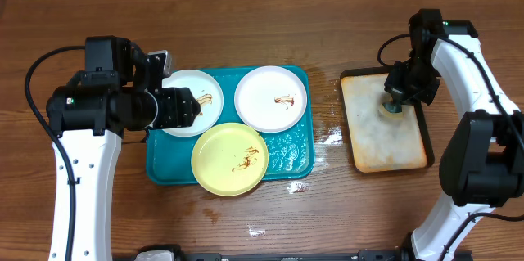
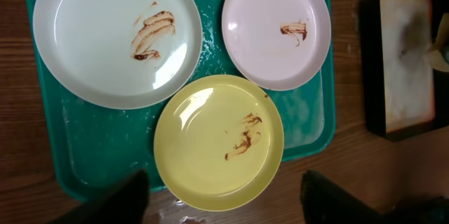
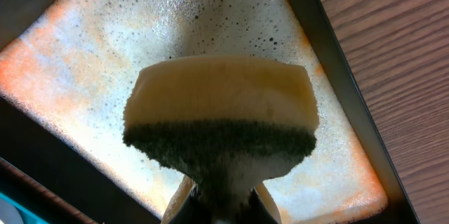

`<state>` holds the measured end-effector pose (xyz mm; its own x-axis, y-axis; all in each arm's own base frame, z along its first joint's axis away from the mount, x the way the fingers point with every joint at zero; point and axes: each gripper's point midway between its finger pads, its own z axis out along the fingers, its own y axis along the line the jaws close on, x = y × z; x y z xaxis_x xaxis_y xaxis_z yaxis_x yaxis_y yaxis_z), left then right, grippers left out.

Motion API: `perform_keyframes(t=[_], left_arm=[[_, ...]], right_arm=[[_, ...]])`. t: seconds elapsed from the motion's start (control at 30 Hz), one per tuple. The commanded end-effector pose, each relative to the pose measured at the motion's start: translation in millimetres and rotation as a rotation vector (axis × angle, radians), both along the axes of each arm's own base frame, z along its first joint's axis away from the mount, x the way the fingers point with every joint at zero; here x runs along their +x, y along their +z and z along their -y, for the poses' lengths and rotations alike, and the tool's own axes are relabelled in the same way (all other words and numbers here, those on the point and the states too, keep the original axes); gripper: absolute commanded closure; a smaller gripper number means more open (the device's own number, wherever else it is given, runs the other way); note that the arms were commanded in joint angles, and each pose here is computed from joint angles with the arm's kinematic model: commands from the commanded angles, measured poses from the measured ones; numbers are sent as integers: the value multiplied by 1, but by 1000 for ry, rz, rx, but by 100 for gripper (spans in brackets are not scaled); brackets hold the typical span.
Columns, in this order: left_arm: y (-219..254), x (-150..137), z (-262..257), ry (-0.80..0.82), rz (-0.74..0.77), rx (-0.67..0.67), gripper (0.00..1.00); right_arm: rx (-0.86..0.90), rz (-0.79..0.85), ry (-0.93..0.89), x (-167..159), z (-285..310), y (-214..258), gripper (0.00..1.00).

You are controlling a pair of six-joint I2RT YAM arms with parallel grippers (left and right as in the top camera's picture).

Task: Clean dirty plates on tray and stack at the side

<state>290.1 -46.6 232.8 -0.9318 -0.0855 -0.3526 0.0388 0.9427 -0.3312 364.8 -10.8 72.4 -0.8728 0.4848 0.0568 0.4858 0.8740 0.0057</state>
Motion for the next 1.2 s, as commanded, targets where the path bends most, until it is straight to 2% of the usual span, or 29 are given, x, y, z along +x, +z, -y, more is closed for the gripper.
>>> perform_keyframes(t=[0.0,0.03,0.07,0.43,0.83,0.9,0.93,0.97,1.0,1.03,1.1,1.13,1.17], left_arm=[[5,3,1,-8,17,4,51],[5,3,1,-9,18,5,91],[5,3,1,-9,19,5,96],[6,5,1,-9,24,5,96],[6,5,1,-9,24,5,96],[6,5,1,-8,24,6,91],[6,5,1,-9,25,5,84],[6,5,1,-9,25,5,80],[6,5,1,-9,26,5,77],[6,5,1,-8,27,6,74],[6,6,1,-8,31,6,69],[6,6,1,-8,32,6,66],[6,6,1,-8,32,6,64]], right_arm=[[-9,20,6,6,-1,4,96],[-9,21,9,7,-2,4,96],[-9,22,11,7,-3,4,96],[-9,36,53,10,-17,5,96],[-17,-25,23,-4,-14,6,96],[-16,-25,31,-5,-14,5,96],[-14,-25,43,-5,-14,5,94],[-15,-25,46,-5,-14,5,79],[-15,-26,46,-5,-14,5,73],[-15,-27,46,-5,-14,5,71],[-15,-26,46,-5,-14,4,51],[-15,-24,46,-4,-14,4,47],[-15,-21,48,-4,-14,4,47]])
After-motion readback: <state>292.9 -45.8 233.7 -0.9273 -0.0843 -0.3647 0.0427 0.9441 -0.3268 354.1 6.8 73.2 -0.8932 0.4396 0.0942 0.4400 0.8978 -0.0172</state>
